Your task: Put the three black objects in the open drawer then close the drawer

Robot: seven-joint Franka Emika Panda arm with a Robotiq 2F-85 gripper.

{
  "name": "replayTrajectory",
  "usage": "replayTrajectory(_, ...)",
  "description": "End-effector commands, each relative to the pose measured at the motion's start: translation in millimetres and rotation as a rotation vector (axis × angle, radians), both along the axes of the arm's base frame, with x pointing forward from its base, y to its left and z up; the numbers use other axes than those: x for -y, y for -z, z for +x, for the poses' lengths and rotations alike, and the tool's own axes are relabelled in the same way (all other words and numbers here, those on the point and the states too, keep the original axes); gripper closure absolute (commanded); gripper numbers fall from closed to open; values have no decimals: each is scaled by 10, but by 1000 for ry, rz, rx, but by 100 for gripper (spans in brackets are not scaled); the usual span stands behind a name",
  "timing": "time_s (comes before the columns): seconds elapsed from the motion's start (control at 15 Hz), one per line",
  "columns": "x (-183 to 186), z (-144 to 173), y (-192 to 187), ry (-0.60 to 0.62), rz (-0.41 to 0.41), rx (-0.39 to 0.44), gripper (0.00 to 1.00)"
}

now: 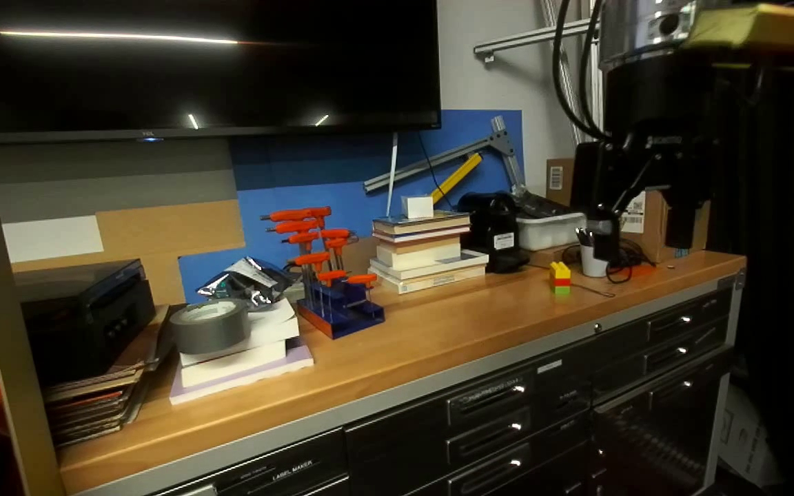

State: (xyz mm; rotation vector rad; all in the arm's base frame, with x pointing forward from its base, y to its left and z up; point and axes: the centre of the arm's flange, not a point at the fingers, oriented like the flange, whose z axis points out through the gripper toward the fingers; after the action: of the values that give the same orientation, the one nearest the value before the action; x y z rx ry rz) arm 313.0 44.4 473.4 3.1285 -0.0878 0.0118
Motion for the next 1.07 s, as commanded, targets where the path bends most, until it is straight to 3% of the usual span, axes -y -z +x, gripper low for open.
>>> replayTrajectory(0.0,200,-359,-307,-75,-4,-11,0)
replayTrajectory(0.6,432,-724,-366,-39,-21,-51,0)
replayTrajectory(0.67,419,-592,-320,-46,-11,-65,0)
replayTrajectory(1.0,427,-634,-303,-39,-16,-65,0)
